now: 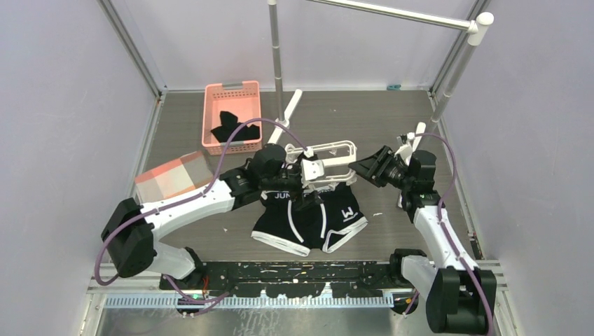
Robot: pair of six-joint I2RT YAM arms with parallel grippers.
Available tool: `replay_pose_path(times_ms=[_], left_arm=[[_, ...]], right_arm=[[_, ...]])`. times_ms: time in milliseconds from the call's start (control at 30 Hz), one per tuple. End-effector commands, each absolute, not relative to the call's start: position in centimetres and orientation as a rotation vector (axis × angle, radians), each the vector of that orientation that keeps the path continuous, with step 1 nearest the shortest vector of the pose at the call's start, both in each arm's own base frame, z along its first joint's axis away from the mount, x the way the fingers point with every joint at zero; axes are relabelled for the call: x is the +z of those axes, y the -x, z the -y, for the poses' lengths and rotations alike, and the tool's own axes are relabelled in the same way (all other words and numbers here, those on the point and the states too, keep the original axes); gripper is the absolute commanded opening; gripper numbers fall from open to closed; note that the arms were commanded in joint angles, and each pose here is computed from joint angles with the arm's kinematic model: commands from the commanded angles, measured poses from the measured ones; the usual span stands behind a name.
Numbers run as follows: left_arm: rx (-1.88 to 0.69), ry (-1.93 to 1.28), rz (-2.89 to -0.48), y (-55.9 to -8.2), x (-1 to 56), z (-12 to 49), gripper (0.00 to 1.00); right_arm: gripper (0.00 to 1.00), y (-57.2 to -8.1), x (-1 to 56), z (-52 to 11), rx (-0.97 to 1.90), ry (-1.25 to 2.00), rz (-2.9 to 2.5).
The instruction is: Clip the underwear to the hanger
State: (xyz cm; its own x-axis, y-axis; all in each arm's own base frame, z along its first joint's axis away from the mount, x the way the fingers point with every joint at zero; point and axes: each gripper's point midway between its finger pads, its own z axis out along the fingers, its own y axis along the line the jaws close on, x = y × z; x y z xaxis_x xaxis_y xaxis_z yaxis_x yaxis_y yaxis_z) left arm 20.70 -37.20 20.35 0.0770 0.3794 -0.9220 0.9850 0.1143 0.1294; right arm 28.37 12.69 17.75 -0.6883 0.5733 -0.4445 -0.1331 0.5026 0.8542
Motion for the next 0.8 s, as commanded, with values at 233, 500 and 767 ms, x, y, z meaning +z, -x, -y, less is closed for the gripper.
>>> replay_pose_path(times_ms=[233,500,767], left_arm=[[-0.831,-1.375,-1.297,-22.4,23.7,42.0,0.76],[-0.797,-1.385,-1.311,-22.8,23.0,41.9,0.75],[-0.750,-1.441,-1.322,-22.1,22.1,40.2,0.77]], right_arm=[[0.56,-25.6,20.6,-13.1,1.244,-0.310,-1.949],[0.58,-26.6,18.7,-10.9,1.005,-0.333,-2.035],[0.68,-28.4,10.9,-6.6,0.665,-0.513,-2.228]])
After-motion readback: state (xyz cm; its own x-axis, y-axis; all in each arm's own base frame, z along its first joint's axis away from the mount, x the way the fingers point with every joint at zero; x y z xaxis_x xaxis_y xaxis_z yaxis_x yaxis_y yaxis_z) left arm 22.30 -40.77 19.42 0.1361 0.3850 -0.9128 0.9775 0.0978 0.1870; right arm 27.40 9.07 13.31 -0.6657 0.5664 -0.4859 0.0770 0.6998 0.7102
